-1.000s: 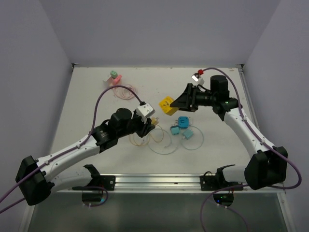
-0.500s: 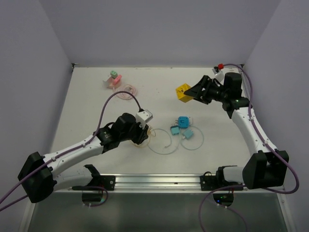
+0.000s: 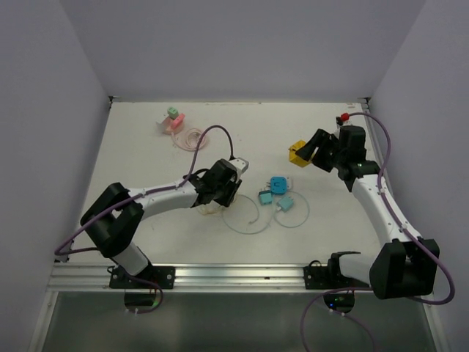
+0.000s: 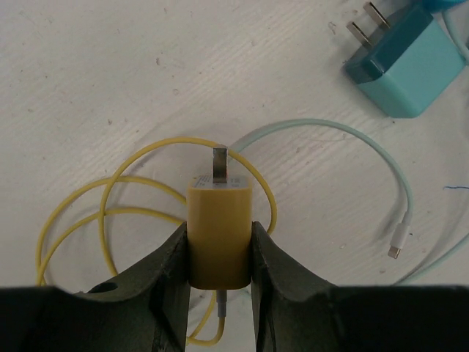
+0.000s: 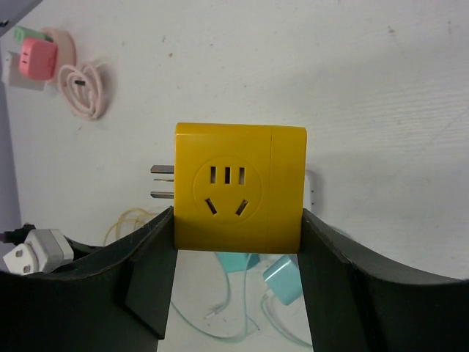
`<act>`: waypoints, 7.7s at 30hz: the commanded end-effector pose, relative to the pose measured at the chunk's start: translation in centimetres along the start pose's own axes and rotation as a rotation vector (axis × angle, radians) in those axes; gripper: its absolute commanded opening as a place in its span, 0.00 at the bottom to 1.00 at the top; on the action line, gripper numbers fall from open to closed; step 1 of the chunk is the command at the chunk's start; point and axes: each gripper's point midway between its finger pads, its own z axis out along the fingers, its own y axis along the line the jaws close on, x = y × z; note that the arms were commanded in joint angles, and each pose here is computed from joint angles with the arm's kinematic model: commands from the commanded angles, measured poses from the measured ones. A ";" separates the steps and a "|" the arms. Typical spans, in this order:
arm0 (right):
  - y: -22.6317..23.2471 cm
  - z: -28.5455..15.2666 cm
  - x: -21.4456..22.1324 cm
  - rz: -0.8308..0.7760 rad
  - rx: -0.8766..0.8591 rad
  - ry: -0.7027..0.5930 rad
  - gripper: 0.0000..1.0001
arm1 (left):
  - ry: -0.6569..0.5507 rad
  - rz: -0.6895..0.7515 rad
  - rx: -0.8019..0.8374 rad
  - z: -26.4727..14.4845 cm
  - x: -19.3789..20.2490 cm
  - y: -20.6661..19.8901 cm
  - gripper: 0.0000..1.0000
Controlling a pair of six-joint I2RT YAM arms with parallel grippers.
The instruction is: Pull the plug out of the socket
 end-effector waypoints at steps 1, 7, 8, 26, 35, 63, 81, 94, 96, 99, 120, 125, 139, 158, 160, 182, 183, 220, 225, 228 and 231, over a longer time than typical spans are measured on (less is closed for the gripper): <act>-1.2 -1.0 -1.9 -0.062 0.080 -0.102 0.00 | -0.005 -0.036 -0.035 1.1 -1.4 0.4 0.31; -3.2 -0.7 -1.6 -0.070 0.165 -0.113 0.00 | 0.023 -0.057 -0.009 1.9 -0.9 -0.2 0.54; -3.5 -0.5 -1.6 -0.073 0.173 -0.112 0.00 | 0.025 -0.064 -0.001 1.8 -1.0 -0.3 0.56; -8.2 2.4 -2.7 -0.135 0.412 -0.081 0.00 | -0.216 -0.274 -0.026 -8.5 -10.8 8.8 0.99; -10.6 4.4 -6.5 -0.159 0.590 -0.155 0.00 | -0.315 -0.479 -0.338 -10.6 -5.7 19.8 0.99; -14.0 12.5 -7.8 -0.120 0.718 -0.116 0.75 | -0.296 -0.488 -0.537 -11.7 -3.4 23.0 1.00; -0.5 1.1 -9.3 -0.093 0.270 -0.150 0.99 | -0.290 -0.503 -0.517 -11.3 -3.3 22.8 0.99; 4.7 -6.3 -1.6 -0.131 -0.132 -0.100 0.98 | -0.272 -0.616 -0.484 -8.9 -5.4 23.2 0.99; 4.4 -6.6 0.2 -0.135 -0.159 -0.069 0.98 | -0.295 -0.641 -0.490 -8.5 -6.7 23.8 0.98; 3.9 -6.7 2.0 -0.139 -0.179 -0.044 0.98 | -0.314 -0.695 -0.498 -7.1 -8.5 24.6 0.96; 3.7 -5.8 7.1 -0.158 -0.229 0.061 0.99 | -0.222 -0.636 -0.629 5.9 -12.1 30.0 0.52; 3.7 -5.7 7.1 -0.155 -0.228 0.065 0.99 | -0.135 -0.586 -0.619 7.5 -9.4 29.0 0.42; 3.8 -4.8 7.6 -0.149 -0.245 0.095 0.99 | 0.034 -0.517 -0.488 1.8 0.8 22.7 0.00; 4.3 -4.5 7.9 -0.152 -0.266 0.107 0.99 | 0.075 -0.571 -0.376 -7.9 8.8 13.4 0.67; 4.4 -4.5 7.8 -0.156 -0.268 0.106 0.99 | 0.061 -0.570 -0.388 -8.6 7.9 13.6 0.78; 4.1 -4.6 8.1 -0.165 -0.257 0.117 0.99 | -0.161 -0.819 -0.681 -12.5 0.3 22.5 0.93; 4.1 -4.6 8.2 -0.167 -0.257 0.119 0.99 | -0.167 -0.830 -0.688 -12.4 0.2 22.7 0.92; 11.7 0.7 15.1 -0.364 -0.373 0.282 0.97 | -0.085 -0.576 -0.337 -4.8 -2.3 15.8 0.20; 14.3 2.5 15.7 -0.417 -0.375 0.266 0.93 | -0.112 -0.515 -0.269 -4.9 -3.1 13.5 0.15; 16.4 3.6 16.2 -0.490 -0.431 0.267 0.90 | -0.115 -0.453 -0.198 -4.8 -3.5 12.3 0.15; 17.6 4.9 16.8 -0.594 -0.491 0.273 0.89 | -0.101 -0.369 -0.173 -5.0 -3.4 11.7 0.14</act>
